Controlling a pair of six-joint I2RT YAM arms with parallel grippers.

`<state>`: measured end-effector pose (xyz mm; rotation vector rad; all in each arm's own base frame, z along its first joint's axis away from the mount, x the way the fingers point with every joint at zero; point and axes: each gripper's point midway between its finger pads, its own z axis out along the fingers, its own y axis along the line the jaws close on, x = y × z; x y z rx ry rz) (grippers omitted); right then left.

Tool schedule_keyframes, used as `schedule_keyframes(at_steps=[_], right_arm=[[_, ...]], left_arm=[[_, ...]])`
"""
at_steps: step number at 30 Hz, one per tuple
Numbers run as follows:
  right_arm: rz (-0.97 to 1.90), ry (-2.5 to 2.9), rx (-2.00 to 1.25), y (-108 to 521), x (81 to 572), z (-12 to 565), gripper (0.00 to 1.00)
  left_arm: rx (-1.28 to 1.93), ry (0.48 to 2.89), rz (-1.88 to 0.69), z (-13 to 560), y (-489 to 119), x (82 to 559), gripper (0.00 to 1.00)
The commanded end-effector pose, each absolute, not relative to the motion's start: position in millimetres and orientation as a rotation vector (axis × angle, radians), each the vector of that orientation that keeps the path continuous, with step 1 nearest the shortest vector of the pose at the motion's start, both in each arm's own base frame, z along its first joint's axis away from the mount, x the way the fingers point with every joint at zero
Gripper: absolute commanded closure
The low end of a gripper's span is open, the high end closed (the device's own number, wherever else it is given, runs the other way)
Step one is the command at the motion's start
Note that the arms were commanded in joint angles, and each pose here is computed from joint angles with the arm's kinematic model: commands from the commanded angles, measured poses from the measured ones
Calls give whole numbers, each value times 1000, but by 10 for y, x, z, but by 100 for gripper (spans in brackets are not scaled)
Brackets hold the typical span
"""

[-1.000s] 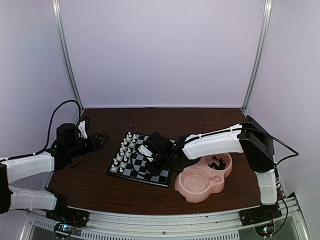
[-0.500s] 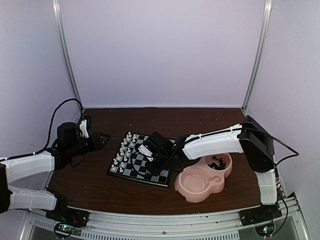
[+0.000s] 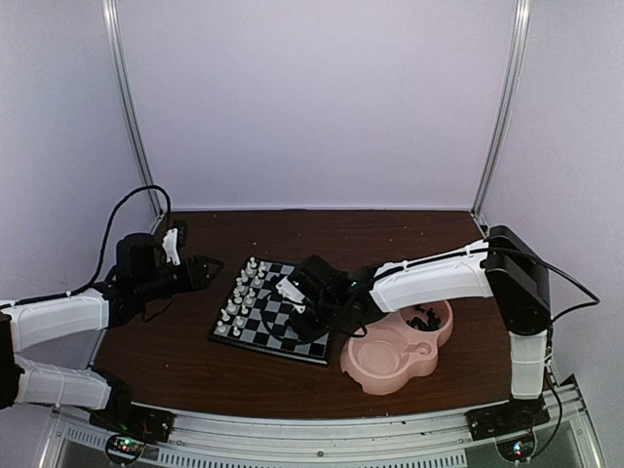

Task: Set up the chess pieces on the board
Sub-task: Place the rook on the chessboard, then pick up the rook from the chessboard.

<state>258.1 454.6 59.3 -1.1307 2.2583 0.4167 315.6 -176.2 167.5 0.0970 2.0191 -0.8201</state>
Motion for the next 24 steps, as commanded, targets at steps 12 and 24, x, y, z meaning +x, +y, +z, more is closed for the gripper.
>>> schedule_keyframes(at_steps=[12, 24], right_arm=[[496, 2217, -1082, 4657, 2569, 680, 71], [519, 2258, -1143, 4734, 2508, 502, 70]], left_arm=[[227, 1999, -886, 1833, -2051, 3124, 40], [212, 2009, -865, 1816, -2018, 3132, 40]])
